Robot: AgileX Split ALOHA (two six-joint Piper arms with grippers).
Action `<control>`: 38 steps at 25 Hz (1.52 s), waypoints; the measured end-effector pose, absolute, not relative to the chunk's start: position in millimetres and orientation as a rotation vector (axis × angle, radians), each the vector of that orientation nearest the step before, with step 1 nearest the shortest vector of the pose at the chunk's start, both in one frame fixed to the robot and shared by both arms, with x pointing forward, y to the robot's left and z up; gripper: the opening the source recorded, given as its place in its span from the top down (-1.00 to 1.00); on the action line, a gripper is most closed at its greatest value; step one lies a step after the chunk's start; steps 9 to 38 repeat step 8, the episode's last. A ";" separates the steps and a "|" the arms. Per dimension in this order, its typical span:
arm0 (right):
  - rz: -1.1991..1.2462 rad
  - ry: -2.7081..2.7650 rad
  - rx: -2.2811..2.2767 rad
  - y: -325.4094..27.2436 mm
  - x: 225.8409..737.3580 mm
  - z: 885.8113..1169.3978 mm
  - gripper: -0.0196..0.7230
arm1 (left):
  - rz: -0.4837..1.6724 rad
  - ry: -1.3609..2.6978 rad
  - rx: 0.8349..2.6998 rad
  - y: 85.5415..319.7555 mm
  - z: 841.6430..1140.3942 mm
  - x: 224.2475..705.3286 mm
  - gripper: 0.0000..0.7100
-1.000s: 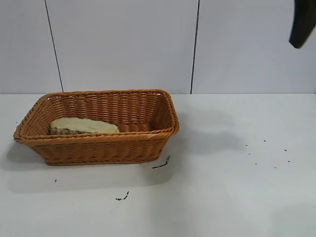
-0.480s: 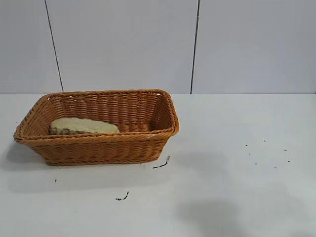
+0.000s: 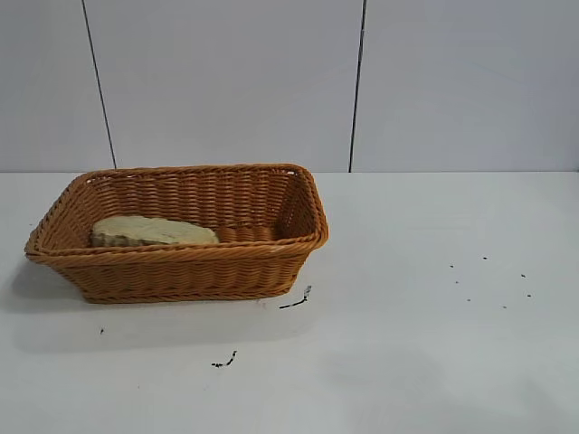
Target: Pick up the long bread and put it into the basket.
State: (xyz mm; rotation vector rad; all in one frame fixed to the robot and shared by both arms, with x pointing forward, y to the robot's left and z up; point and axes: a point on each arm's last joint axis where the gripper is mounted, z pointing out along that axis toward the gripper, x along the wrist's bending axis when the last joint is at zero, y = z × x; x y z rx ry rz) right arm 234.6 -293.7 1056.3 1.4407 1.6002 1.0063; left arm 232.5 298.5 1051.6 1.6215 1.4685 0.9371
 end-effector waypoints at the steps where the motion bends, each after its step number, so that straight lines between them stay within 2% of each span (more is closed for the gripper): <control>1: 1.007 1.600 1.439 -293.7 234.4 1056.3 -0.91 | 0.937 1.469 1.622 298.5 1051.6 232.5 -0.95; 38: 1.008 1.599 1.439 -293.7 234.4 1056.4 -0.91 | 0.937 1.469 1.622 298.5 1051.6 232.5 -0.95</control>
